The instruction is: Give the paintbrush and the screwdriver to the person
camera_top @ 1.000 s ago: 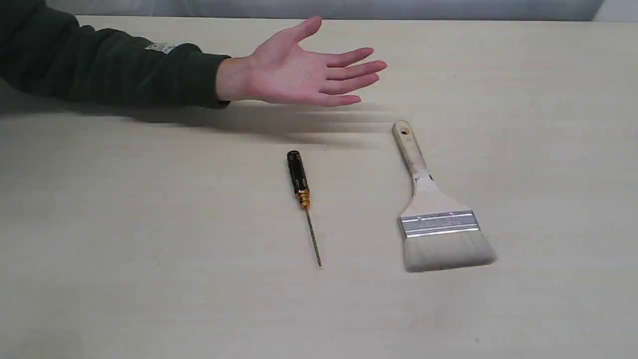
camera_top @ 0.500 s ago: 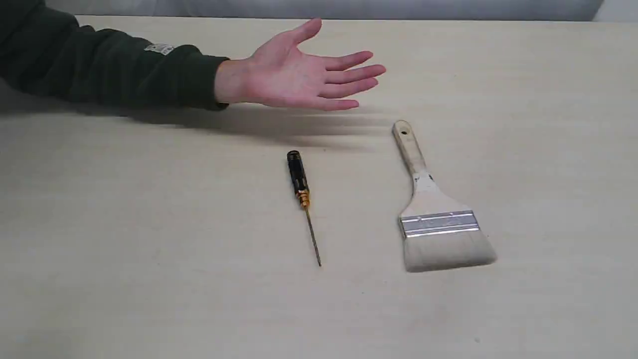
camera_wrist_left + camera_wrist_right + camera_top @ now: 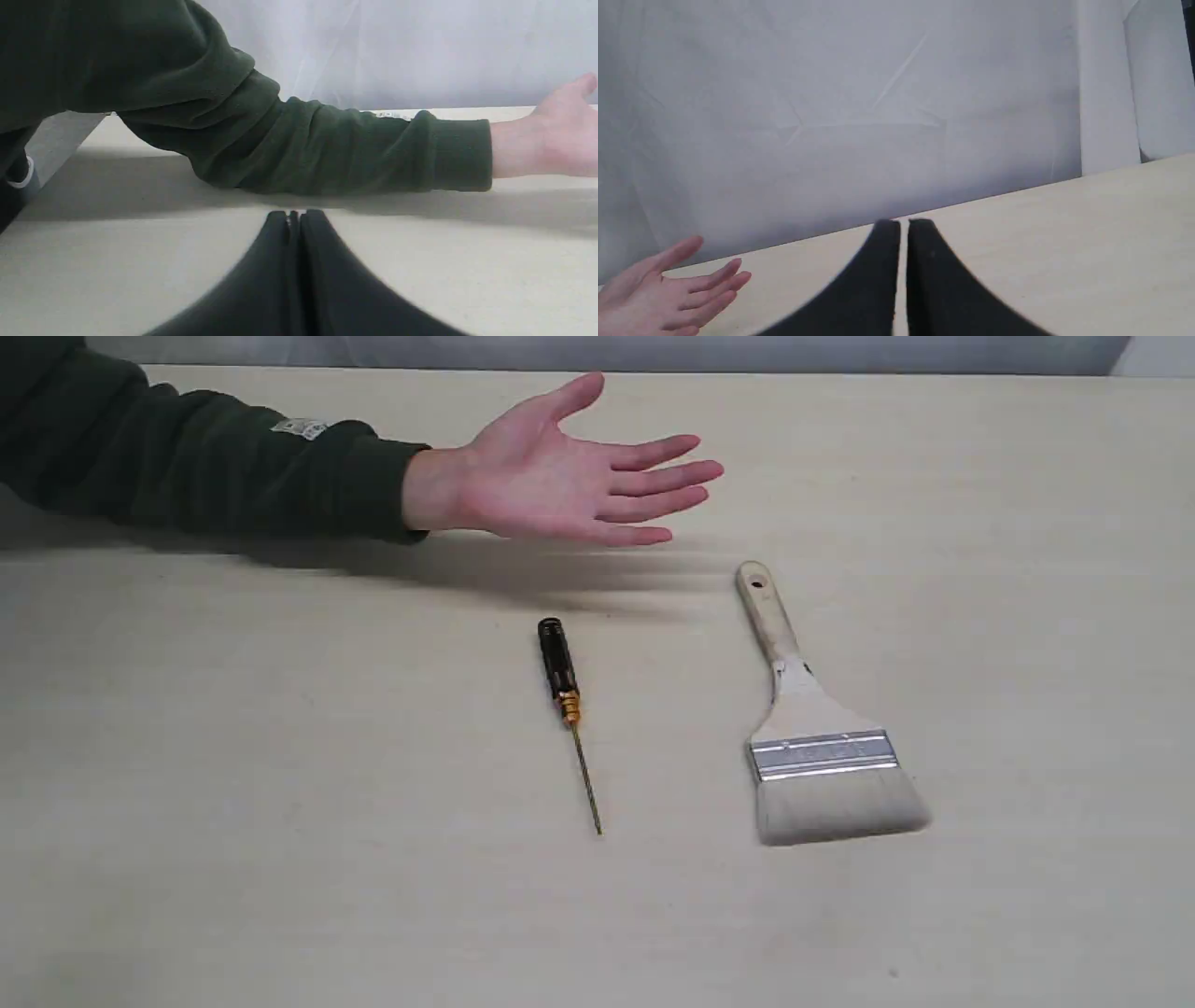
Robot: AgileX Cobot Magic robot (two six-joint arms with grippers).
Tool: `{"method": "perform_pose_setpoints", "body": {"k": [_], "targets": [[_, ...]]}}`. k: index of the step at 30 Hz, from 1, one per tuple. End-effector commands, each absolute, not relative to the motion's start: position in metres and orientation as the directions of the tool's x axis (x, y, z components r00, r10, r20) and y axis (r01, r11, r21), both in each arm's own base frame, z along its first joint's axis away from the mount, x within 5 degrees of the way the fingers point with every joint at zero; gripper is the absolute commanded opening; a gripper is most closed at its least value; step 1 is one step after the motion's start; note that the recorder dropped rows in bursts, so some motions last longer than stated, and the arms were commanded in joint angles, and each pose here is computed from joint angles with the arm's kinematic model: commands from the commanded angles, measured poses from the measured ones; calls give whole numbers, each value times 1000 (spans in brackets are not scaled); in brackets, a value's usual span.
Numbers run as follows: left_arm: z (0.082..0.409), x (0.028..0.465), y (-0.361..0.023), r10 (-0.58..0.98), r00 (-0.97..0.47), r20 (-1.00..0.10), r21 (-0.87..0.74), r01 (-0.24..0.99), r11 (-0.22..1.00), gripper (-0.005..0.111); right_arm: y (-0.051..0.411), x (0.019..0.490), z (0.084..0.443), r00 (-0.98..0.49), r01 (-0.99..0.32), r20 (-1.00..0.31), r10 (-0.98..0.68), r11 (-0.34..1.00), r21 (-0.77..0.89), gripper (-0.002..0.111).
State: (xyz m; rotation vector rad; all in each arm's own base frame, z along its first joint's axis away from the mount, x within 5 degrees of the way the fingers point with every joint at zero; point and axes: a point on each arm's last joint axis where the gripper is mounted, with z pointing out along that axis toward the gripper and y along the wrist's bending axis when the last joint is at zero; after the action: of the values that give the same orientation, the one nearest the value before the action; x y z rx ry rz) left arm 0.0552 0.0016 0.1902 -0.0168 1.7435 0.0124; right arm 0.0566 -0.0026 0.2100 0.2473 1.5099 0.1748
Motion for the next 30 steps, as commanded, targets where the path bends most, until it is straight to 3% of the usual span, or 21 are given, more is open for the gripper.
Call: {"method": "perform_pose_setpoints", "body": {"k": [1, 5, 12, 22, 30], "targets": [[191, 55, 1, -10, -161, -987, -8, -11, 1000, 0, -4, 56, 215, 121, 40, -952, 281, 957, 287, 4], [191, 55, 1, -10, -161, -987, -8, -11, 1000, 0, -5, 56, 220, 146, 34, -939, 310, 947, 318, 4], [191, 55, 1, -10, -161, -987, -8, -11, 1000, 0, -3, 60, 272, 143, 13, -931, 335, 940, 340, 4], [191, 55, 1, -10, -161, -987, -8, -11, 1000, 0, 8, 102, 331, -221, -53, -953, 205, 974, 222, 4], [191, 55, 1, -7, -159, -987, -6, -11, 1000, 0, 20, 149, 338, -479, -212, -876, 56, 961, 177, 4]]}}
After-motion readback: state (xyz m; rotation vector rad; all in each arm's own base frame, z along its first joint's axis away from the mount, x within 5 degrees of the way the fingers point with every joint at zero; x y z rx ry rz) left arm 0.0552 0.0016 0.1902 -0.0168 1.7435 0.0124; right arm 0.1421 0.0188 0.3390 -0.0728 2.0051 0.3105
